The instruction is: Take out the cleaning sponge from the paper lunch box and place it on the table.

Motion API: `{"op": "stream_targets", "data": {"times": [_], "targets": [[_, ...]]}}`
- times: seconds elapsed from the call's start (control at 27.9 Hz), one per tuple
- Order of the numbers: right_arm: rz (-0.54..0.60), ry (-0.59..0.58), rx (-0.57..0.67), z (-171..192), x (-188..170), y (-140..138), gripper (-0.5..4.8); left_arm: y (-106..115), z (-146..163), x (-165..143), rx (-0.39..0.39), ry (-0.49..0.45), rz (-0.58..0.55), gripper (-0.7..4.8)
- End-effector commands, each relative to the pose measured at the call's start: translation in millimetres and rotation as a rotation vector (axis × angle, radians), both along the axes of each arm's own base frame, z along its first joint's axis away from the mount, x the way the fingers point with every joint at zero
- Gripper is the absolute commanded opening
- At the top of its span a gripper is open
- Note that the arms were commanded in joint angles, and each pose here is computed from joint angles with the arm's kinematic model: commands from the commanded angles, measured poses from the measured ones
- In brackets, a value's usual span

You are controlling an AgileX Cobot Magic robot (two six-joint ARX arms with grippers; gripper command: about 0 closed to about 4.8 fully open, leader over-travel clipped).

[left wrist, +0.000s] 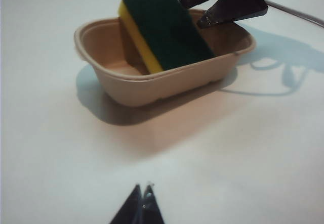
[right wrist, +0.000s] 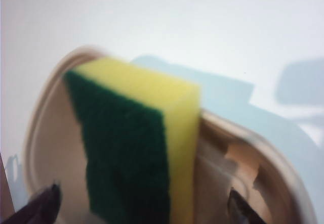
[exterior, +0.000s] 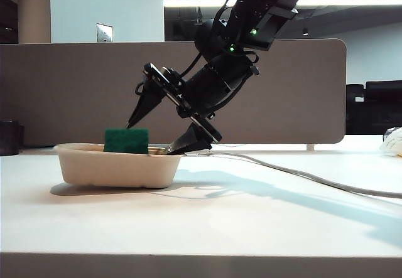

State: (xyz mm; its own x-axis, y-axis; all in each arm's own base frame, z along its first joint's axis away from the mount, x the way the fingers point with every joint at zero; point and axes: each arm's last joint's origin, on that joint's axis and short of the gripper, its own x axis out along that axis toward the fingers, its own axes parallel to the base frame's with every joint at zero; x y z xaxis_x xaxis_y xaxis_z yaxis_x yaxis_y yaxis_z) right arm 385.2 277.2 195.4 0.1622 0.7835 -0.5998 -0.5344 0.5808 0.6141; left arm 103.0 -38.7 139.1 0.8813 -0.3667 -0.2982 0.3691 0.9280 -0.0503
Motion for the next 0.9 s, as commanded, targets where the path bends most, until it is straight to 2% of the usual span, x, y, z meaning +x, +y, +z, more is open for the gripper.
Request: {"op": "stream_targets", "data": {"times": [0.04, 0.14, 0.36, 0.47, 0.57, 0.61, 0.68, 0.72, 0.79, 0.86, 0.9], "targets": [[0.008, -0.019, 0.01, 3, 1, 5, 4.23, 0, 1, 0, -0.004, -0.012, -0.001, -0.05], [0.03, -0.016, 0.024, 4, 1, 12, 4.23, 0, 1, 0, -0.004, -0.012, -0.001, -0.06], [0.097, 0.003, -0.035, -3, -18, 31, 4.23, 0, 1, 0, -0.004, -0.013, -0.001, -0.05], [0.083, -0.008, -0.066, -8, -19, 35, 3.86, 0, 1, 0, -0.004, -0.012, -0.001, -0.05], [0.087, 0.011, -0.078, -18, -19, 37, 3.85, 0, 1, 0, -0.004, -0.012, -0.001, -0.05], [0.088, 0.016, -0.082, -21, -19, 38, 3.66, 0, 1, 0, -0.004, -0.013, -0.001, -0.05], [0.097, 0.015, -0.083, -22, -22, 41, 2.72, 0, 1, 0, -0.004, -0.013, -0.001, -0.05], [0.104, 0.009, -0.079, -21, -23, 44, 1.85, 0, 1, 0, -0.004, -0.012, -0.001, -0.05], [0.109, -0.006, -0.07, -20, -23, 46, 0.56, 0, 1, 0, -0.004, -0.012, -0.001, -0.05], [0.11, -0.02, -0.059, -19, -23, 47, -0.08, 0, 1, 0, -0.004, -0.013, -0.001, -0.05], [0.108, -0.024, -0.055, -17, -22, 47, -0.07, 0, 1, 0, -0.004, -0.013, -0.001, -0.05]]}}
